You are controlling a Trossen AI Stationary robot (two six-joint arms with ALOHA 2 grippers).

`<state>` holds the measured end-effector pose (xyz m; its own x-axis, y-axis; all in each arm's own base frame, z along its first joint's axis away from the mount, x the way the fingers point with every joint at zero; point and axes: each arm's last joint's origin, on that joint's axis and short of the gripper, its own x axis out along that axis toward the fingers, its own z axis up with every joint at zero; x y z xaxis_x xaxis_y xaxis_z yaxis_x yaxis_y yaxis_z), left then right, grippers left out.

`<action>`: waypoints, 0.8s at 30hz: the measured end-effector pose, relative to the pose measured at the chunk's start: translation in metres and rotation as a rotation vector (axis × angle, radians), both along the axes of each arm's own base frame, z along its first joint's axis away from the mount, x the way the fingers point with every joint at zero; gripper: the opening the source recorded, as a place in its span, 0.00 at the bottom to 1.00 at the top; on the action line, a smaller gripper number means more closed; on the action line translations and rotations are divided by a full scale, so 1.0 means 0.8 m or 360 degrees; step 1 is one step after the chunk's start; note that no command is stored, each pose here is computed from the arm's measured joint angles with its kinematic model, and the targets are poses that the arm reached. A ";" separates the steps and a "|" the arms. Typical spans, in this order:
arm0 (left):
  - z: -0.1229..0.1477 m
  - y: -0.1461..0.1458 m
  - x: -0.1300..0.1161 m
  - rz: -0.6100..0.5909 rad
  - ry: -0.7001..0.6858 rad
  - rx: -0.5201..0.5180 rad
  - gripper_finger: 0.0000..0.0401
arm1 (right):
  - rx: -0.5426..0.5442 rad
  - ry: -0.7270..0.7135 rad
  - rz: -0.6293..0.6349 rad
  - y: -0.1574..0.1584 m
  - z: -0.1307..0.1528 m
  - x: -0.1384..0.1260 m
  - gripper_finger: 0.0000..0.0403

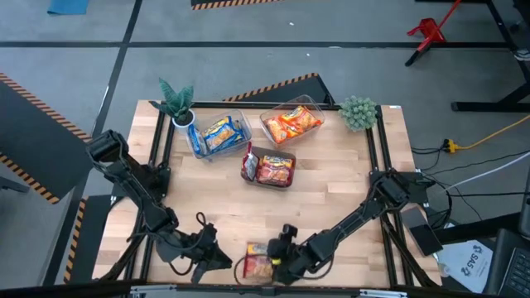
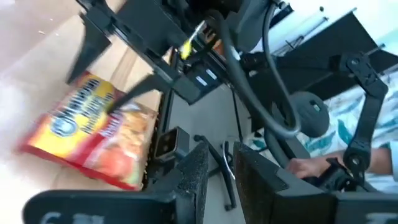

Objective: Sort Maruchan noodles
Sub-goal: Stack the red noodle pack on top of the red noodle pack

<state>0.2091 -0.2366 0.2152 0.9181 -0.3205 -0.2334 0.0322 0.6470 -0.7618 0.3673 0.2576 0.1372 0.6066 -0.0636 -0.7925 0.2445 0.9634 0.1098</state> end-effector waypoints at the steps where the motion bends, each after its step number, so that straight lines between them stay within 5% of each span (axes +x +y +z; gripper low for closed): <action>1: 0.000 0.000 0.000 0.0019 -0.0005 0.0001 0.17 | -0.0021 0.0022 -0.0035 -0.006 0.000 0.001 0.59; 11: 0.001 0.015 0.009 0.0439 -0.0053 -0.0052 0.17 | -0.0050 0.0157 -0.0220 -0.049 0.042 0.004 0.59; 15: 0.001 0.026 0.020 0.0525 -0.0048 -0.0099 0.18 | 0.0219 0.0154 -0.0399 -0.055 0.095 -0.012 0.59; 24: 0.001 0.046 0.042 0.0446 -0.0001 -0.0119 0.35 | 0.0573 0.0216 -0.1048 -0.018 0.081 -0.063 0.59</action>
